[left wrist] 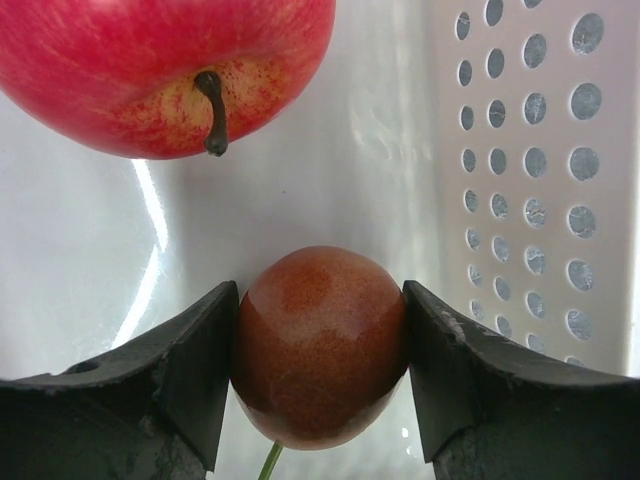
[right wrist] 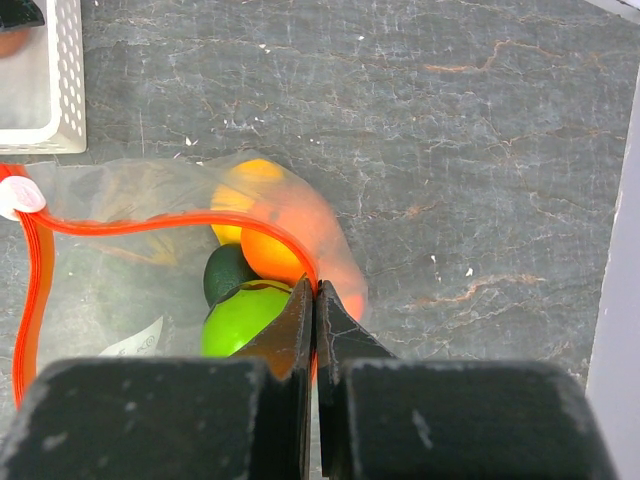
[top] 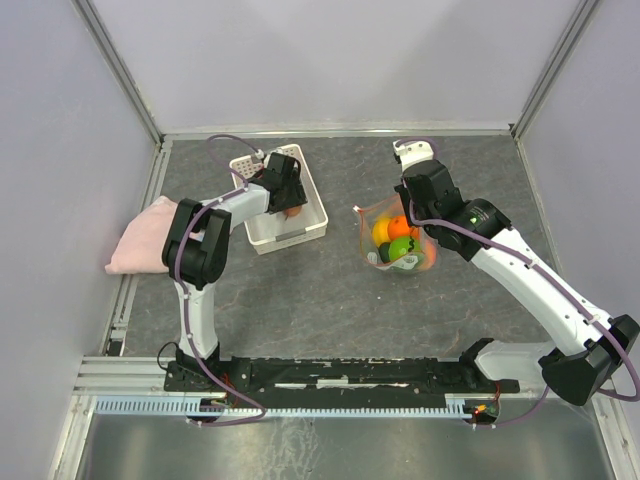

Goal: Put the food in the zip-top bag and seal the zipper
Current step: Pick up the fake fruit from the bin.

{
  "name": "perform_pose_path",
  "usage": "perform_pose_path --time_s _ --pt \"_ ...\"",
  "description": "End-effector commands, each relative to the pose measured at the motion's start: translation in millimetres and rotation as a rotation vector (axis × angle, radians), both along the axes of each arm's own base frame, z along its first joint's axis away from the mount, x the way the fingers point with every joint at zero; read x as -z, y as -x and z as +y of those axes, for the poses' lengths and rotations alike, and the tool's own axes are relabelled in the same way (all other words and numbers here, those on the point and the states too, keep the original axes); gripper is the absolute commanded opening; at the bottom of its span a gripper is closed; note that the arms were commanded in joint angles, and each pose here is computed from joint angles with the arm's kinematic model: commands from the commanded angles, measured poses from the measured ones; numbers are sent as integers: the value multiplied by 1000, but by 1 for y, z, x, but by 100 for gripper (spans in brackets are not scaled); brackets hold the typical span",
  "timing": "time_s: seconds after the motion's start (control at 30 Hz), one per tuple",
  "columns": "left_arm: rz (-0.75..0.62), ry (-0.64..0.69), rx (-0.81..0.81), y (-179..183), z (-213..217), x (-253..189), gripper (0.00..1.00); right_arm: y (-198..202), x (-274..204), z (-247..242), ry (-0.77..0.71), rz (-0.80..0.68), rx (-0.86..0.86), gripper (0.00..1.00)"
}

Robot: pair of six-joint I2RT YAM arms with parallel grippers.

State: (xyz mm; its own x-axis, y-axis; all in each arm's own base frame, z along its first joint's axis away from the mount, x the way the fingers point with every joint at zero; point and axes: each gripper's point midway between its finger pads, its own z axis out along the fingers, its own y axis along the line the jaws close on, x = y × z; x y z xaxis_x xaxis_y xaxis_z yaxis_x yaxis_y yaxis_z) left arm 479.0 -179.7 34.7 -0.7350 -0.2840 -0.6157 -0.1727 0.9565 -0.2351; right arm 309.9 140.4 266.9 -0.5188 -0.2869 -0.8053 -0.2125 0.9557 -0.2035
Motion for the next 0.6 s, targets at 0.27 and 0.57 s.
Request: perform_pose_path --time_s 0.27,0.57 --pt "-130 19 68 18 -5 -66 47 -5 -17 6 -58 -59 -6 1" --pt "-328 114 193 57 -31 -148 47 -5 -18 9 -77 -63 -8 1"
